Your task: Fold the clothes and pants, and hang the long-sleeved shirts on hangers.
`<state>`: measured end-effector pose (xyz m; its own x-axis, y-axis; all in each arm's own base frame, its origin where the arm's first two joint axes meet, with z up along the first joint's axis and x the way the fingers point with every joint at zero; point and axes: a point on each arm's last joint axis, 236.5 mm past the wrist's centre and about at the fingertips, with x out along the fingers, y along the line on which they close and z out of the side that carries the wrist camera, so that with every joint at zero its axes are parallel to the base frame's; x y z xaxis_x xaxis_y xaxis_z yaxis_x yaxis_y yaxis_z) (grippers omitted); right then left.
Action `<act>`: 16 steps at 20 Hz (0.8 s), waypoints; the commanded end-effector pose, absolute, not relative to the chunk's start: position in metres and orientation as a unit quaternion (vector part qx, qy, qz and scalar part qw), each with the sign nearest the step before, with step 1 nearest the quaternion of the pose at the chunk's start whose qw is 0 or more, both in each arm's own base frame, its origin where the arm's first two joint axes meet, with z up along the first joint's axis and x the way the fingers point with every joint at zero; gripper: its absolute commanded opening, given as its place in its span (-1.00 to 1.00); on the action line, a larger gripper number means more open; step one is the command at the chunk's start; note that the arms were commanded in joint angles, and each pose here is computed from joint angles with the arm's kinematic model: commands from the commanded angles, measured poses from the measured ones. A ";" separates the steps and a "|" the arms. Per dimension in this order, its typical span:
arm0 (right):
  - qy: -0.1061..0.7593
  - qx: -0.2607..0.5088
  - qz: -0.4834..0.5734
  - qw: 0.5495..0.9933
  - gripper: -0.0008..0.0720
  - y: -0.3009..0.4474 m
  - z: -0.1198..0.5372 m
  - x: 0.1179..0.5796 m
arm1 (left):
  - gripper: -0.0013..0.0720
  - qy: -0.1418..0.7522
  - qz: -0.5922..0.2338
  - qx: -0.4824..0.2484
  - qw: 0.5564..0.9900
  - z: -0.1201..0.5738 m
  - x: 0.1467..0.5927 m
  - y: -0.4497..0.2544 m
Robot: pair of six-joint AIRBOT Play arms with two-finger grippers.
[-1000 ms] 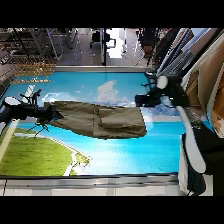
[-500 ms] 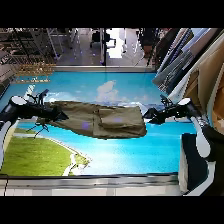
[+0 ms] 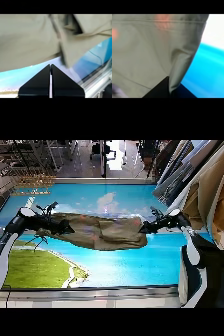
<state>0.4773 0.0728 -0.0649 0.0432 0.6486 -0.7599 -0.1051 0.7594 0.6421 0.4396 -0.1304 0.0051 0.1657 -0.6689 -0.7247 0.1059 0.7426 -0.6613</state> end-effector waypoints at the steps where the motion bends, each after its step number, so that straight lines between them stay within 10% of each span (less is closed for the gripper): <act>1: 0.684 0.018 -0.017 0.729 -0.96 -0.078 -0.019 0.459 | -0.91 0.598 -0.267 -0.224 0.721 -0.003 0.436 -0.136; 6: 0.596 0.069 -0.045 0.799 -0.96 -0.052 0.106 0.447 | -0.91 0.596 -0.273 -0.208 0.726 -0.031 0.446 -0.177; 16: 0.425 0.070 0.283 0.857 -0.95 0.439 0.070 0.446 | -0.91 0.589 -0.258 -0.243 0.727 0.033 0.439 -0.098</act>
<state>0.4727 0.2951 0.0948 0.4467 0.3698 -0.8147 -0.2628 0.9247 0.2756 0.4662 -0.1367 -0.0048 0.2228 -0.6357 -0.7391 0.1029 0.7693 -0.6306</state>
